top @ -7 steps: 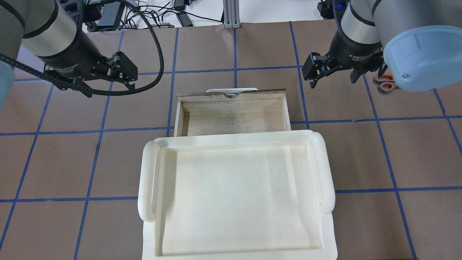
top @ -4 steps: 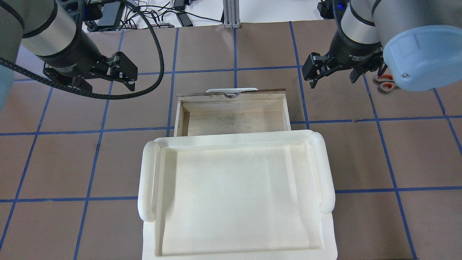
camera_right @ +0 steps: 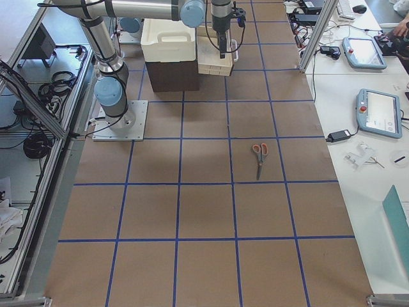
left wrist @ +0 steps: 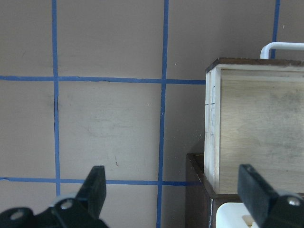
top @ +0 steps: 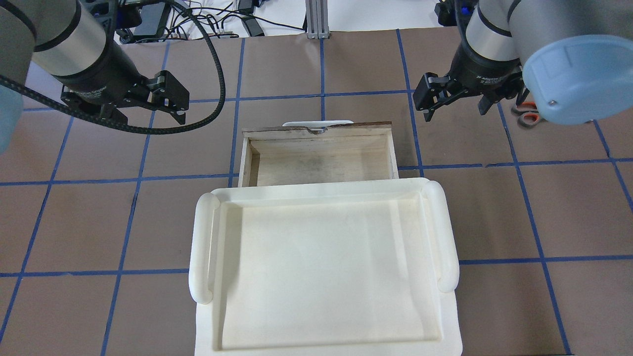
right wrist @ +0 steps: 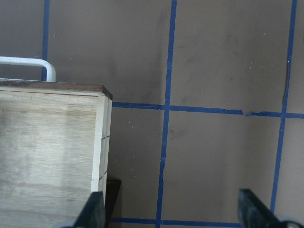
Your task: Put scissors in drawer and close it
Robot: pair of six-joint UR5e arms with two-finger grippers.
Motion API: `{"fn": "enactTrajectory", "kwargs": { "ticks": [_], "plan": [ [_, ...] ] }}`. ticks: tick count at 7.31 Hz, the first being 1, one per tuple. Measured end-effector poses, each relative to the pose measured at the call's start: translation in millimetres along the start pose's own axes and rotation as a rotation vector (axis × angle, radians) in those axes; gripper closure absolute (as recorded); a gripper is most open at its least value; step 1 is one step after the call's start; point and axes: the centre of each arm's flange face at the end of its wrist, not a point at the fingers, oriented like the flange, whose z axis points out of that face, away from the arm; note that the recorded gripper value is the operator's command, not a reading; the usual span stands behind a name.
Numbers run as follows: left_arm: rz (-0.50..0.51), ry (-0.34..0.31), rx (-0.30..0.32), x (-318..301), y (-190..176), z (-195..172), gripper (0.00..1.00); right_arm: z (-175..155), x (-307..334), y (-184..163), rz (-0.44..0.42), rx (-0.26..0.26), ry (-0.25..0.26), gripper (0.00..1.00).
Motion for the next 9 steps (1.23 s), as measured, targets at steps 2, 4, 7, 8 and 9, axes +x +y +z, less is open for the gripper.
{"fn": "enactTrajectory", "kwargs": {
  "ticks": [2, 4, 7, 8, 9],
  "plan": [
    [0.006, -0.013, 0.015, -1, 2, -7, 0.0, 9, 9, -8, -0.044, -0.005, -0.004, 0.0],
    [-0.001, -0.031, 0.034, -3, -1, -9, 0.0, 19, 42, -25, -0.198, 0.013, -0.003, 0.0],
    [-0.005, -0.031, 0.049, -3, -2, -11, 0.0, 65, 125, -64, -0.531, 0.02, 0.01, 0.01],
    [-0.006, -0.027, 0.056, -2, -2, -13, 0.0, 79, 155, -72, -0.647, 0.02, 0.015, 0.01],
    [-0.003, -0.025, 0.063, -2, -1, -15, 0.0, 92, 184, -77, -0.718, 0.011, 0.015, 0.0]
  ]
}}
